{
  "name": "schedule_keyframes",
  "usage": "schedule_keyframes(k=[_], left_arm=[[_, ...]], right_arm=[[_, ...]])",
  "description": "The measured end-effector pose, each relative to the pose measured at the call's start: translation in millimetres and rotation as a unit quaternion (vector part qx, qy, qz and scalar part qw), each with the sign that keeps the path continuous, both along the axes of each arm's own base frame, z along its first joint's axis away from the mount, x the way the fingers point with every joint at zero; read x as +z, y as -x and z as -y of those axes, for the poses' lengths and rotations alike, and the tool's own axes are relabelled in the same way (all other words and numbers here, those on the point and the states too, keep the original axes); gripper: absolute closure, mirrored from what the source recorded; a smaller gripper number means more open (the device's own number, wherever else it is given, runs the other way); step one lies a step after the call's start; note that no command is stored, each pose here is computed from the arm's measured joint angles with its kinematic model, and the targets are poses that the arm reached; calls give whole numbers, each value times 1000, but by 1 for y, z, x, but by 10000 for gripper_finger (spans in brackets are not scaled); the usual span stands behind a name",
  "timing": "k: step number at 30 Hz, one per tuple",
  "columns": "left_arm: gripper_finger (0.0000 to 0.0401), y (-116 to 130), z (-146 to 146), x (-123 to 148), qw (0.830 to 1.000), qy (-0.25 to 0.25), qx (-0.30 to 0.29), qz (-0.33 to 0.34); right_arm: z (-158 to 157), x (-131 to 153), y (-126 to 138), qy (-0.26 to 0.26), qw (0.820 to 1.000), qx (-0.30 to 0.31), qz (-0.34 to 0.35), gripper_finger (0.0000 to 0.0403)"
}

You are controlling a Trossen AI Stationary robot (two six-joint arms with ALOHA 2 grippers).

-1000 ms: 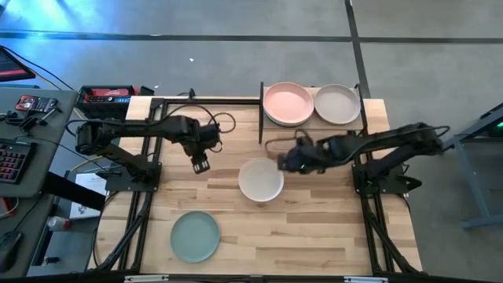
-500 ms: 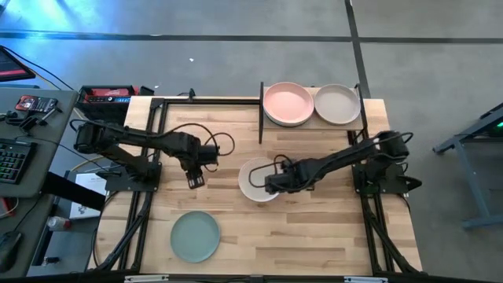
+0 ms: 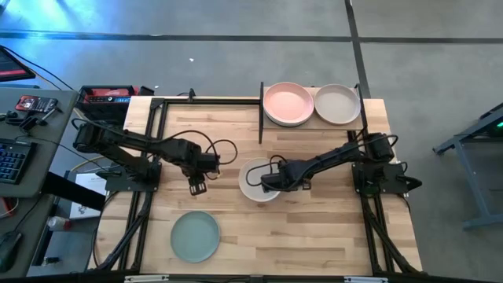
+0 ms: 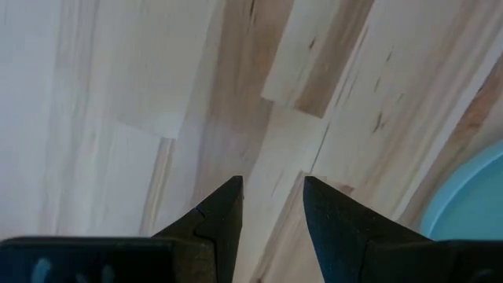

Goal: Place and stack plates onto a shelf
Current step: Stack the white plate on top of the gray plate on the shelf

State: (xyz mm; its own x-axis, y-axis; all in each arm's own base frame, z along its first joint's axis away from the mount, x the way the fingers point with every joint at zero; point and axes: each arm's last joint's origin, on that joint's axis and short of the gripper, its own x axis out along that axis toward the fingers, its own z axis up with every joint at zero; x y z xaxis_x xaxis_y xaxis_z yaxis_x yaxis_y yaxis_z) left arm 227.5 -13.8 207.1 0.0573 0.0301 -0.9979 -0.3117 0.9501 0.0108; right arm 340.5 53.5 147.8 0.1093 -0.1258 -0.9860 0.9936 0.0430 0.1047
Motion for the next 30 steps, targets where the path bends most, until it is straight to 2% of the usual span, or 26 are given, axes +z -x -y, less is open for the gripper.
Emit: schedule_keyframes(k=[6, 9, 13, 19, 24, 30], left_arm=[[276, -1, 3, 0, 1000, 1, -2, 7], [276, -1, 4, 0, 1000, -1, -2, 8], [276, -3, 4, 0, 1000, 0, -2, 16], [276, -5, 4, 0, 1000, 0, -6, 26], [276, -5, 4, 1, 999, -2, -29, 28], [276, -6, 3, 1, 998, -5, -48, 31]], right_arm=[[1, -7, -3, -9, 1000, -1, -4, 317], [1, -7, -3, -9, 1000, 0, -4, 340], [1, -7, -4, -6, 1000, 14, -3, 393], [0, -2, -6, -16, 999, 27, -10, 399], [-3, 19, -13, -14, 998, 53, -26, 402], [-9, 61, -14, 6, 995, 75, -73, 403]])
